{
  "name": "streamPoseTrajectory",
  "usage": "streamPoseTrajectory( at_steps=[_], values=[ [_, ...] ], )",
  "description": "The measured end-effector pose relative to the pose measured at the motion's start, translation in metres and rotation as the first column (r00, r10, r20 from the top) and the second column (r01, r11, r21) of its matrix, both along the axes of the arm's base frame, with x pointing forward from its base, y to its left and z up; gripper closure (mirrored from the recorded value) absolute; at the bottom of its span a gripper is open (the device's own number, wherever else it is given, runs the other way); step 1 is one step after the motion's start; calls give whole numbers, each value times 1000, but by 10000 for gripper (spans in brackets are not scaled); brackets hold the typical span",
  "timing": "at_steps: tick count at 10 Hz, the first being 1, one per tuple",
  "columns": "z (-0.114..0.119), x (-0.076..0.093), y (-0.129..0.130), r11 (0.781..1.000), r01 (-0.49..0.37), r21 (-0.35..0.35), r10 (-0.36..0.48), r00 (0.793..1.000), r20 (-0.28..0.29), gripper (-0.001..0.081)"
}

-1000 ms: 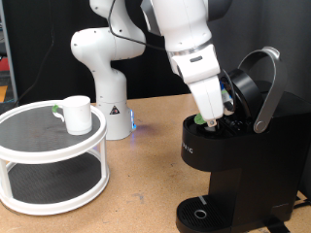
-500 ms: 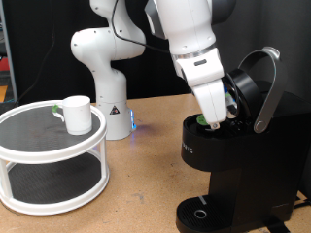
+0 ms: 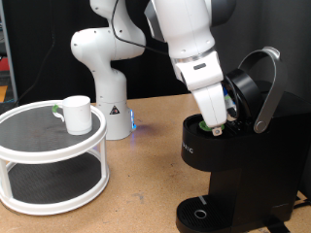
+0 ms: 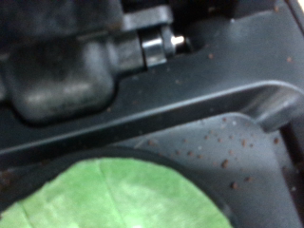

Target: Make a cup of coffee with the keurig machine

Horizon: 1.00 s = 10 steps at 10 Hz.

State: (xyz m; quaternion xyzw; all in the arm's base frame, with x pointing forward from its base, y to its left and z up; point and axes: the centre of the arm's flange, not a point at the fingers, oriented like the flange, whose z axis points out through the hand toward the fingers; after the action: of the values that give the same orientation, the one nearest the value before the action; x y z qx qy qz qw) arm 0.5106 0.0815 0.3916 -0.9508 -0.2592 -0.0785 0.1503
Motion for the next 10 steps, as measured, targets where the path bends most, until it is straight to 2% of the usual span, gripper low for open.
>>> streamPoseTrajectory(
  at_steps=[2,5,7,8,10],
  values=[
    [7,-3,-9,1000,-18,26,18,1000,9,3],
    [32,-16,-34,997,-54,52,54,999,7,3],
    [35,-21,-37,997,-56,56,56,998,3,3],
    [35,-21,-38,997,-63,54,62,998,11,3],
    [42,-20,-47,986,-131,100,124,989,76,3]
  ],
)
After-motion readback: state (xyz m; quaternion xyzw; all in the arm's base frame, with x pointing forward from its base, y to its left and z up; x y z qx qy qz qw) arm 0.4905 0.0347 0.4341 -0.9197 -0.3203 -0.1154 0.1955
